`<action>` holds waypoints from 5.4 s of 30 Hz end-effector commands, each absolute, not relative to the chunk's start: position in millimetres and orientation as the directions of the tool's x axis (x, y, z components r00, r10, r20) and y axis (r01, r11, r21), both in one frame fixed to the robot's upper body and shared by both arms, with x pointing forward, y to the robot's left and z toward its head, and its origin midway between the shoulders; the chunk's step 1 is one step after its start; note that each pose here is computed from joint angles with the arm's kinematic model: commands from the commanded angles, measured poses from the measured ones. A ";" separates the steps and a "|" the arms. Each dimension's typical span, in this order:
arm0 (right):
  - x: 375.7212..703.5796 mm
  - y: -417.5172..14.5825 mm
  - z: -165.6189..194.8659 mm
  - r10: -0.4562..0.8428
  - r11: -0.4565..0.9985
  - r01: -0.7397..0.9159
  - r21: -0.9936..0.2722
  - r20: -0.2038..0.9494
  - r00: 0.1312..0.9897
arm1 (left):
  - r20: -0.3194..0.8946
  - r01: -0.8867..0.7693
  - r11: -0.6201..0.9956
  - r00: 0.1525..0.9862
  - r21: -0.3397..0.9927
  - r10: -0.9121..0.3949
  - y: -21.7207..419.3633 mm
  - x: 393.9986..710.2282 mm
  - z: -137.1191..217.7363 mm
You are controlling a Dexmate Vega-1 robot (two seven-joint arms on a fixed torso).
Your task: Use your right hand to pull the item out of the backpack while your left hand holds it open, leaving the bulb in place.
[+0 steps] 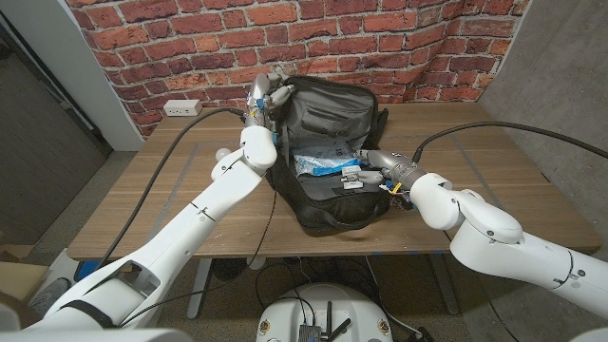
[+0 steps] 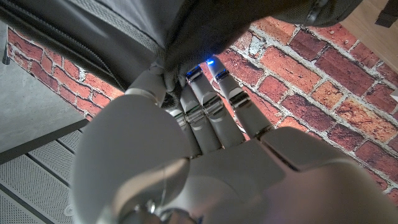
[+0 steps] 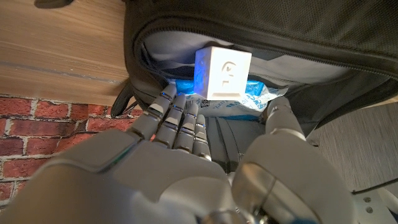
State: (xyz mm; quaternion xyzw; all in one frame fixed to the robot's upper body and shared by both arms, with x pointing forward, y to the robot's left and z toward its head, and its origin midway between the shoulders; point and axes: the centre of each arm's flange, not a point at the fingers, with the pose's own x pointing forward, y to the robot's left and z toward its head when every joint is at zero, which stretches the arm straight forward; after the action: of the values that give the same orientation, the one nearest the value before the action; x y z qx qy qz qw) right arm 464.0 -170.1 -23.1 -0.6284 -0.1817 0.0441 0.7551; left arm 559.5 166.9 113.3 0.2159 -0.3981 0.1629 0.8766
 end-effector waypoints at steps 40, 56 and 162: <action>490.0 -155.4 -16.2 0.283 0.077 0.114 -0.991 0.131 0.950 | 0.774 -0.472 0.852 0.619 0.226 0.137 169.7 548.7 105.0; 488.4 -156.1 -13.0 0.284 0.077 0.168 -0.983 0.183 0.941 | 0.773 -0.474 0.856 0.616 0.208 0.153 171.7 545.9 99.3; 447.7 -227.5 21.1 0.241 0.155 0.390 -0.908 0.418 0.876 | 0.769 -0.507 0.839 0.611 0.197 0.189 154.0 556.0 111.1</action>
State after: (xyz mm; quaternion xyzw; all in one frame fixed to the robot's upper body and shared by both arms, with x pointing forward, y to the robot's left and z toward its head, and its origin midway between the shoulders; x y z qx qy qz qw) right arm 453.4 -215.5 18.5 -0.6478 -0.2411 -0.0414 0.7215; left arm 562.6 158.0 114.1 0.2016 -0.3944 0.1960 0.8749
